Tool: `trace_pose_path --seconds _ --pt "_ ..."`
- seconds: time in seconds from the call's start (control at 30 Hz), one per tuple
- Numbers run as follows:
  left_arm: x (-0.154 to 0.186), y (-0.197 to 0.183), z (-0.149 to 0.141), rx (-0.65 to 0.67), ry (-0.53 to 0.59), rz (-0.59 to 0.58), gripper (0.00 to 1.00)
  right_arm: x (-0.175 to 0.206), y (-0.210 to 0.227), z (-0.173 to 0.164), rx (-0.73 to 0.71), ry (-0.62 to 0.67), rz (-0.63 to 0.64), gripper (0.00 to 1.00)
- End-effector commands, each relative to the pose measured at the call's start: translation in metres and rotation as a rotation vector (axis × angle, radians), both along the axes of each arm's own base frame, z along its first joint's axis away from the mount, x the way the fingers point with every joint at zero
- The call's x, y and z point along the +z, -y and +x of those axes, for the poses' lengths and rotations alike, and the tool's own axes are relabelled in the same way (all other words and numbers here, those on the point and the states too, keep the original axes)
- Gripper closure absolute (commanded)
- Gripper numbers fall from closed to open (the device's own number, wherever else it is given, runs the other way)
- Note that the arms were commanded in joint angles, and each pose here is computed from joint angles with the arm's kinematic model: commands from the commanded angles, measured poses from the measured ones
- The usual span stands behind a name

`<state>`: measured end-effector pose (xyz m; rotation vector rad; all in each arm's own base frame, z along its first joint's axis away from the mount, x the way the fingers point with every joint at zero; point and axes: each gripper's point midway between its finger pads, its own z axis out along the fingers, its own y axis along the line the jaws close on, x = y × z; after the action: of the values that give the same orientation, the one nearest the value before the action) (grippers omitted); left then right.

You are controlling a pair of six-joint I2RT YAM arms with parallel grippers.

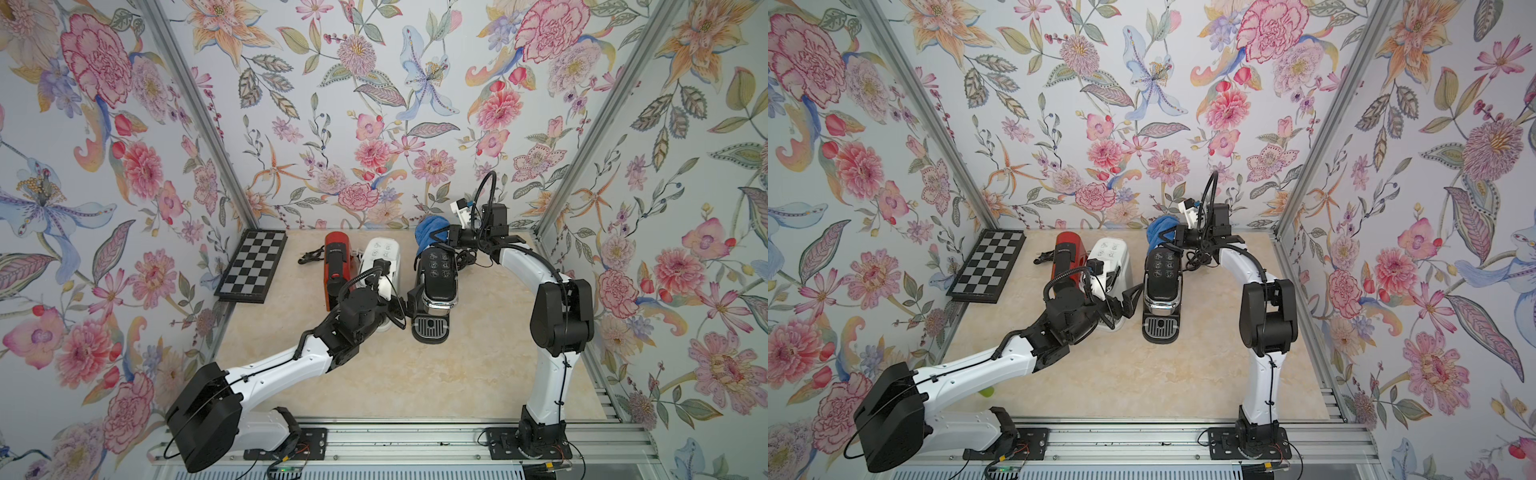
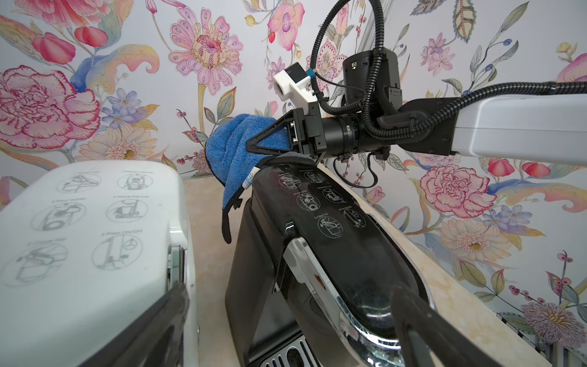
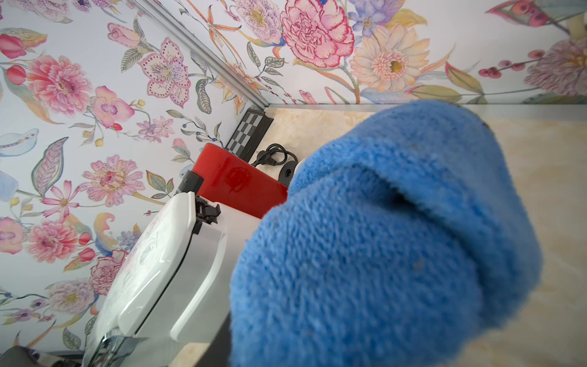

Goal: Wipe the surface of a coffee machine
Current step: Wipe the dirt from the surface of the coffee machine.

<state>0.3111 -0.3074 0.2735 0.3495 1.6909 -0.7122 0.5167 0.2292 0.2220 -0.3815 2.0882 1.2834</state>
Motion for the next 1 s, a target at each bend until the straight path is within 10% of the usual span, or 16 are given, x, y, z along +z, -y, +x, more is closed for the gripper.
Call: trace_pose_path --seconds 0.0,0.97 --pt "-0.019 0.003 -0.003 -0.006 -0.066 0.041 0.01 -0.017 -0.012 -0.023 0.144 -0.097 0.067 0.67" --pt "-0.022 0.038 -0.01 -0.089 -0.069 0.046 0.01 -0.175 -0.023 -0.076 0.171 -0.324 -0.11 0.67"
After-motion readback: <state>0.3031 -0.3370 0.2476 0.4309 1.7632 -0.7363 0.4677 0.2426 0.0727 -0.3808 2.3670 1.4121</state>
